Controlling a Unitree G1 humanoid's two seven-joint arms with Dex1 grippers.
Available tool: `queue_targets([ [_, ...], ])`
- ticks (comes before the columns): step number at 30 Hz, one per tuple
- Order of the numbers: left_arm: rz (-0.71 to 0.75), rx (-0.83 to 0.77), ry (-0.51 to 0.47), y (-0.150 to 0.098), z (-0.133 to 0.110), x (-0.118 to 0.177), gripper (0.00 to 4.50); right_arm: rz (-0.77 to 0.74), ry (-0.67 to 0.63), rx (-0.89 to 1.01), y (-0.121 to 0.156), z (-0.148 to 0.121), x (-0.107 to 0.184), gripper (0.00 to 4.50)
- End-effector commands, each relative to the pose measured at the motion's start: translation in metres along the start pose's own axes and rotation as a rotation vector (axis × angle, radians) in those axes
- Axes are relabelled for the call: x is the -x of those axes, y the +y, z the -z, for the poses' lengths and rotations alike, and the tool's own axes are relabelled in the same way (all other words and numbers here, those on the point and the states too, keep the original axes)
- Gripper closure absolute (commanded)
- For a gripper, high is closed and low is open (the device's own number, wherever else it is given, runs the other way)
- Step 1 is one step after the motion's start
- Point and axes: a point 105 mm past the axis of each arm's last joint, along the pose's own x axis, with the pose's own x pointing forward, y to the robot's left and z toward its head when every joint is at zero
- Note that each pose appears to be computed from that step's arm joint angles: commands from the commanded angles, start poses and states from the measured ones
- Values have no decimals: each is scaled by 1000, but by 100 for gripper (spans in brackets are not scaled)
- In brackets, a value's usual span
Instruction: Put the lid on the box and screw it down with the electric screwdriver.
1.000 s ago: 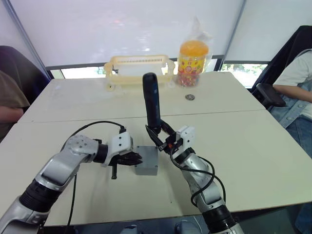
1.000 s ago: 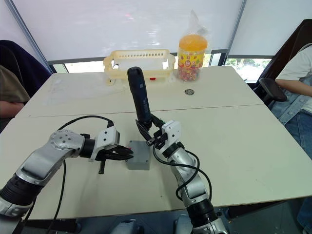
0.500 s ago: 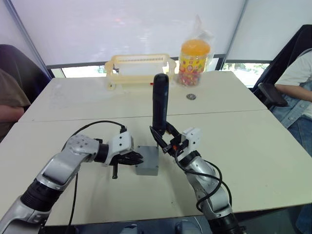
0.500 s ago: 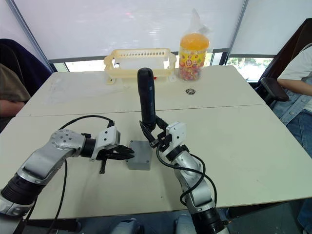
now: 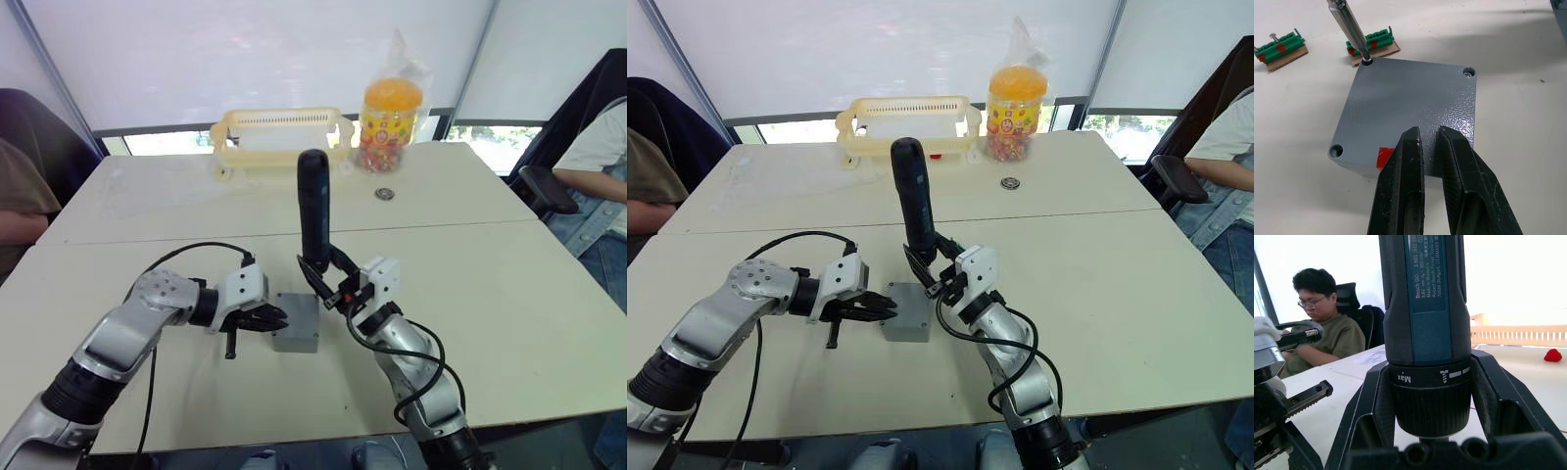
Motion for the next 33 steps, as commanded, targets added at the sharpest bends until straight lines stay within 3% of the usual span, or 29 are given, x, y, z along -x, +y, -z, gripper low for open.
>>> queue_targets([
  [1, 8, 35, 56, -4, 15, -2, 394, -32, -25, 27, 6, -6, 0, 276],
  [22, 4, 37, 61, -3, 16, -2, 394, -67, -12, 98, 8, 14, -4, 276],
  [33, 2, 37, 60, -2, 16, -2, 394, -21, 108, 72, -6, 44, 10, 276],
])
